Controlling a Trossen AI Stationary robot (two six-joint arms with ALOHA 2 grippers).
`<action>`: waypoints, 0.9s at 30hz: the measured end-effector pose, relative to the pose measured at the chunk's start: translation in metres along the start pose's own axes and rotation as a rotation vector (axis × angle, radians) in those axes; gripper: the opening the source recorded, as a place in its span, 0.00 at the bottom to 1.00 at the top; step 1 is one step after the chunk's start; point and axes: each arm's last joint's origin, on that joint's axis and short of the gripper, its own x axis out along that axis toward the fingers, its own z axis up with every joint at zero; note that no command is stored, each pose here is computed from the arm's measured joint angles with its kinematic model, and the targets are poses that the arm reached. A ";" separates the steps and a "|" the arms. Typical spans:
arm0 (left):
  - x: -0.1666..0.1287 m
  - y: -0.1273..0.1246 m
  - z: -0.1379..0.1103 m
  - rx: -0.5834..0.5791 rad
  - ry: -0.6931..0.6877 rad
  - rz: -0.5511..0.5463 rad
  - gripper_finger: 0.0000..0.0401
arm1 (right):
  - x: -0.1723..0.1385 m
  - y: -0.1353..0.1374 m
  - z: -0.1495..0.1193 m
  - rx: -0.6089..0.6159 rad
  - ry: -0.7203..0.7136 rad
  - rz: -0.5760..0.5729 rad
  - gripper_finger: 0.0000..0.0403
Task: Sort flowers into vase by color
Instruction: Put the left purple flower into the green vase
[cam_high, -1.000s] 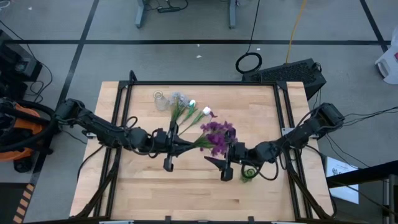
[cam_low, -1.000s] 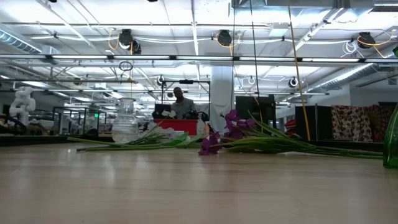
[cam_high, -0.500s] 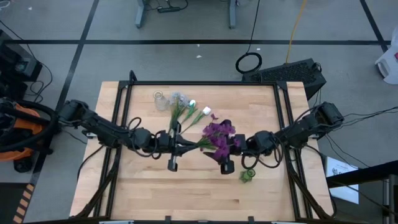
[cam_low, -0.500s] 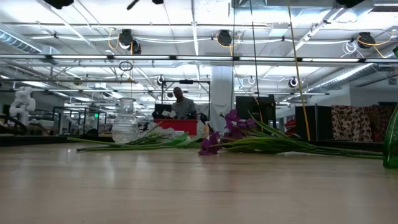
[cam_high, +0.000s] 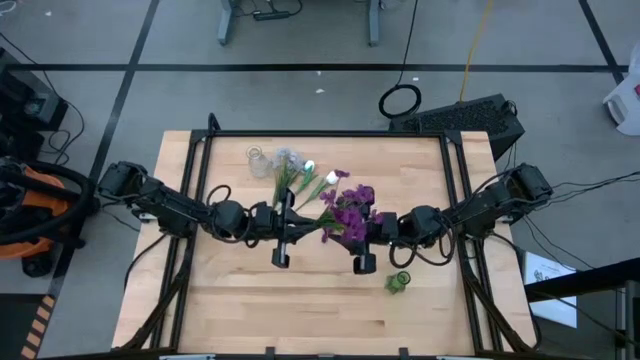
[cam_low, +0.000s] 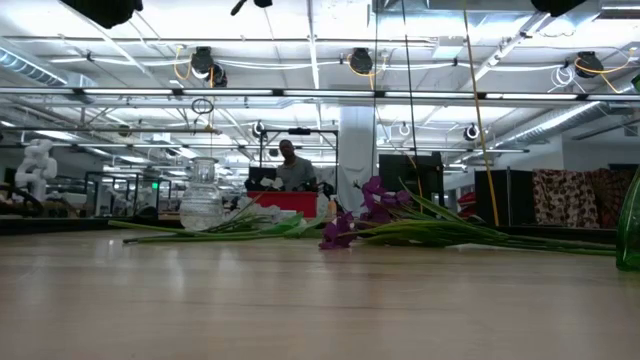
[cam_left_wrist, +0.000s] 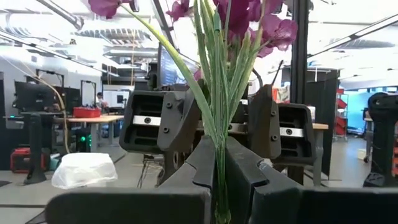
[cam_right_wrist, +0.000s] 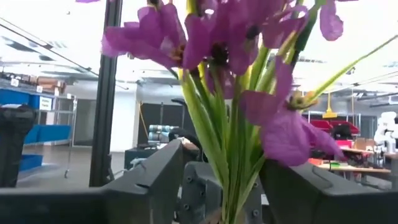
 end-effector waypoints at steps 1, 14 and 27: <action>0.000 0.001 0.000 0.001 0.000 0.002 0.05 | 0.001 -0.002 0.000 -0.002 -0.006 0.006 0.46; 0.000 0.001 0.001 0.025 -0.010 0.007 0.05 | 0.008 -0.028 -0.002 0.050 -0.027 0.078 0.23; -0.001 0.005 -0.008 -0.006 0.094 0.146 0.38 | 0.008 -0.027 -0.006 0.109 0.028 0.075 0.02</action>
